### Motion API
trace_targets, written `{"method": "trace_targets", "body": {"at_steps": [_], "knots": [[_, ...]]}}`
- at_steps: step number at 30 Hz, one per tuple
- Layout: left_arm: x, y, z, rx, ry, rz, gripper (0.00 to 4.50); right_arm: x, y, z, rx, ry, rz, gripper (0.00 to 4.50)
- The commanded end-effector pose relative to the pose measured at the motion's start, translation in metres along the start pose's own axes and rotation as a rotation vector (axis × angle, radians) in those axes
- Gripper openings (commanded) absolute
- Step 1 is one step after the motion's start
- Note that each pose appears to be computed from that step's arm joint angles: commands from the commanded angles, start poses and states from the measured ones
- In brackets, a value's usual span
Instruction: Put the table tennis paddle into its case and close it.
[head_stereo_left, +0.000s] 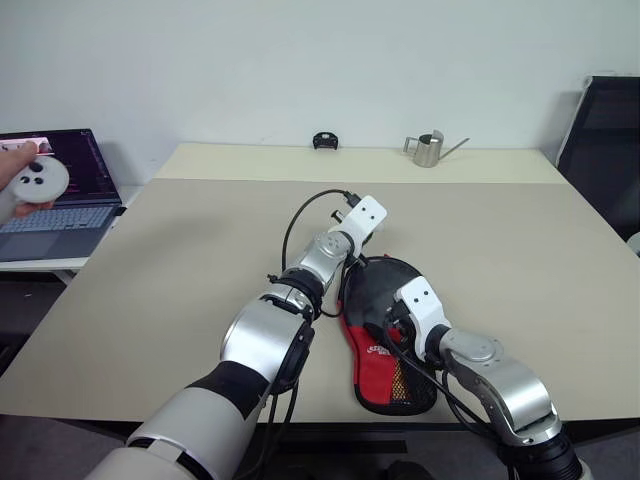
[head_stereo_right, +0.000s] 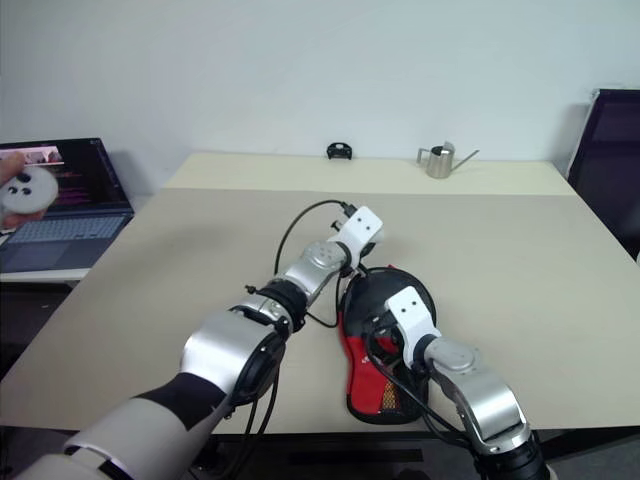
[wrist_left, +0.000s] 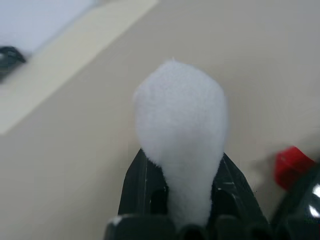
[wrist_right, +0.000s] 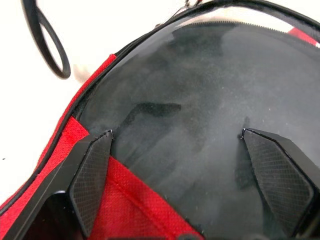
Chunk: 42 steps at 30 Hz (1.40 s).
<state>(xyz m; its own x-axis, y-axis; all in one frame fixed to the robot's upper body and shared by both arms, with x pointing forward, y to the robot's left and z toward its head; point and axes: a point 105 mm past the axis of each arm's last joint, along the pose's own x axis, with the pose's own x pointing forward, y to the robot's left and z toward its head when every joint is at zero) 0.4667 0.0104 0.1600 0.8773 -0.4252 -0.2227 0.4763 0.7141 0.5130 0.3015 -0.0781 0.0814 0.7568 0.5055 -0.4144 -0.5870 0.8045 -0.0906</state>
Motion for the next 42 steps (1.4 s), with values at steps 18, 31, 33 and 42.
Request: {"method": "trace_targets", "body": {"at_steps": [18, 31, 33, 42], "knots": [[0.007, -0.075, 0.022, 0.145, -0.019, -0.171, 0.36, -0.011, 0.020, -0.047, 0.147, 0.162, -0.092, 4.50], [0.004, -0.079, 0.001, 0.113, 0.036, -0.268, 3.17, -0.002, 0.020, -0.040, 0.142, 0.143, -0.080, 4.50], [0.003, -0.076, 0.008, 0.099, 0.013, -0.273, 3.47, 0.000, 0.016, -0.038, 0.137, 0.140, -0.080, 4.50], [-0.001, -0.027, 0.045, 0.005, -0.125, -0.210, 3.47, 0.010, -0.008, -0.031, 0.119, 0.121, -0.088, 4.50]]}}
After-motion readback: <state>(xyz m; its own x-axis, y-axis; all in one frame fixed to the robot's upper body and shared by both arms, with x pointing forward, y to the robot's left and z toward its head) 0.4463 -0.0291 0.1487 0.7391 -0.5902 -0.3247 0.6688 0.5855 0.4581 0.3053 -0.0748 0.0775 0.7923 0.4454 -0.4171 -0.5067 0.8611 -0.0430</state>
